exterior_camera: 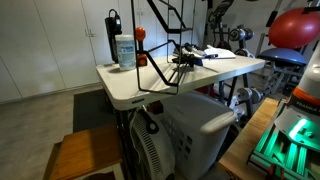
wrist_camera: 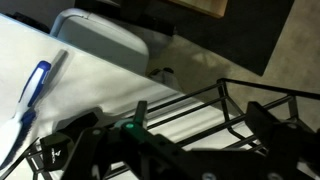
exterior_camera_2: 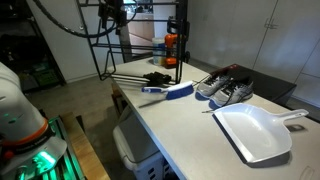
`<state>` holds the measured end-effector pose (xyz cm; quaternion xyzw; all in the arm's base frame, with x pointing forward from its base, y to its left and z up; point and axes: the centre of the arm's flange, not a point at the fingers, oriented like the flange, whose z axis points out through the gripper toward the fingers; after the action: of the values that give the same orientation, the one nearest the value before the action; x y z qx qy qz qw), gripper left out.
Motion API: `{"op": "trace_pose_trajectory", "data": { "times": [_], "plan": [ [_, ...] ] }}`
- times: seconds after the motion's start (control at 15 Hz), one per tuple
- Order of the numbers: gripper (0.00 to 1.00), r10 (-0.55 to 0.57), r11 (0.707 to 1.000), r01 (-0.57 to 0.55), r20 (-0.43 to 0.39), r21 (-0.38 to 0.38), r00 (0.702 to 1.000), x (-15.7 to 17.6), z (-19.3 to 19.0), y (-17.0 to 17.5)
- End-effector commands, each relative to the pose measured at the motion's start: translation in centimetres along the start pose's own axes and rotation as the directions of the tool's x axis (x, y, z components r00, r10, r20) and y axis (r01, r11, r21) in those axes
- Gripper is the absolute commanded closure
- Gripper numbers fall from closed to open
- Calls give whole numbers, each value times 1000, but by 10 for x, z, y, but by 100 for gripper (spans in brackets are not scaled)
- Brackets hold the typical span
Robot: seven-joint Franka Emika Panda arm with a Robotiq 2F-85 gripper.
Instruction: Move the black rack to the edge
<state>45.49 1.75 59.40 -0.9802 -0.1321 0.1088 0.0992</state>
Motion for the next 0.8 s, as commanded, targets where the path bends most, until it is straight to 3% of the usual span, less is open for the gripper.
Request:
{"op": "trace_pose_trajectory", "data": {
  "times": [0.0, 0.4, 0.73],
  "plan": [
    [0, 7, 998, -8, -17, -60, 1000, -18, 7, -9],
    [0, 12, 995, -13, -15, -103, 1000, -44, 10, -10],
    [0, 46, 987, -56, -71, -148, 996, -79, 1, -10]
  ]
}}
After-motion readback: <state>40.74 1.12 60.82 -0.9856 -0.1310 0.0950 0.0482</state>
